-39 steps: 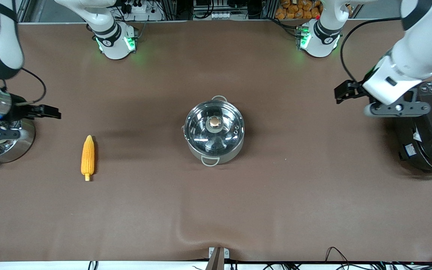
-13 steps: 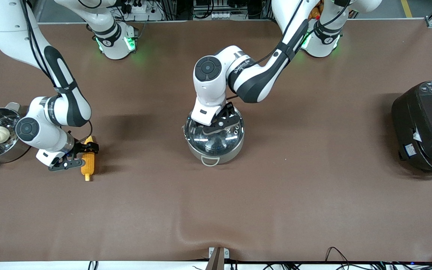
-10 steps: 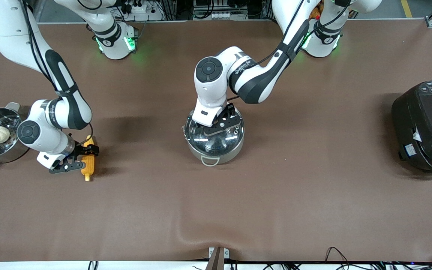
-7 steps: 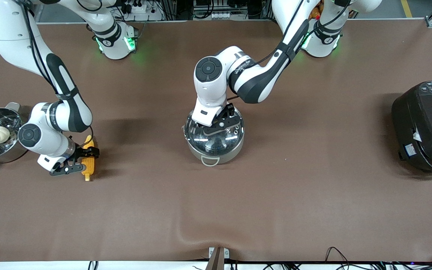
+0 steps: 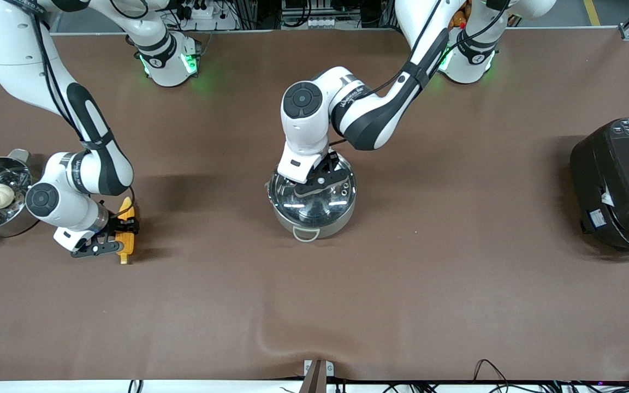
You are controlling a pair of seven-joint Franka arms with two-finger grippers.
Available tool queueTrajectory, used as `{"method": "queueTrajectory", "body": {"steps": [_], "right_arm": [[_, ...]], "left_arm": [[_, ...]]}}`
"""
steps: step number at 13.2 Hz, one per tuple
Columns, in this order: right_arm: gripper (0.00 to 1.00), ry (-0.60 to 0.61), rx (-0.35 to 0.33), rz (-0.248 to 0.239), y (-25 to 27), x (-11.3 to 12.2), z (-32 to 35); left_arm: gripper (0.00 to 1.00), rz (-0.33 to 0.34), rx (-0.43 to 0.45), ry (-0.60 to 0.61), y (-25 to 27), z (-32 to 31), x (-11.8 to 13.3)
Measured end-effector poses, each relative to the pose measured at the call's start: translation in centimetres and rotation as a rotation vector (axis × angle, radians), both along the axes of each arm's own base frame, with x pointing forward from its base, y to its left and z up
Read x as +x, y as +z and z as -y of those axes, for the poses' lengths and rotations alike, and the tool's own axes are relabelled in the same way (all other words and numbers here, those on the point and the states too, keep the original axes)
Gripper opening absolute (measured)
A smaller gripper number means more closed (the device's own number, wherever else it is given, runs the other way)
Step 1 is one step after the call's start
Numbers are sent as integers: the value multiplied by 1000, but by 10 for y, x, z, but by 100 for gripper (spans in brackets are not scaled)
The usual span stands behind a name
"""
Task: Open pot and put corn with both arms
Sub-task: 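Grasp the lid knob with the left gripper while the right gripper grasps the corn, then lift the glass lid aside with the left gripper while the right gripper carries corn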
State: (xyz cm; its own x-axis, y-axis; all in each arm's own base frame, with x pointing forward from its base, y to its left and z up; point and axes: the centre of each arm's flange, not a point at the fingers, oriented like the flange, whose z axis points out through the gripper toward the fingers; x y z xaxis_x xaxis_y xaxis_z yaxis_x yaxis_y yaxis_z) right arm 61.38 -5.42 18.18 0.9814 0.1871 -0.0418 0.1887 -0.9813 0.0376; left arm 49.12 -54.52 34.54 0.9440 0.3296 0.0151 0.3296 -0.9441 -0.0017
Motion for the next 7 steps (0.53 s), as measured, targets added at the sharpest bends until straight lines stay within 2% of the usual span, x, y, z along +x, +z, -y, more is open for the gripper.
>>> {"method": "queueTrajectory", "body": {"steps": [3,5,7], "right_arm": [[45,1,1,3,1,1,-1],[39,7,3,2,7,5,-5],[39,20,8,-33,26,12,-15]], "left_arm": [[50,-3,6,3,13,-3,0],[50,-18,29,5,39,-11,-5],[50,-31,53,4,80,-26,-10]]}}
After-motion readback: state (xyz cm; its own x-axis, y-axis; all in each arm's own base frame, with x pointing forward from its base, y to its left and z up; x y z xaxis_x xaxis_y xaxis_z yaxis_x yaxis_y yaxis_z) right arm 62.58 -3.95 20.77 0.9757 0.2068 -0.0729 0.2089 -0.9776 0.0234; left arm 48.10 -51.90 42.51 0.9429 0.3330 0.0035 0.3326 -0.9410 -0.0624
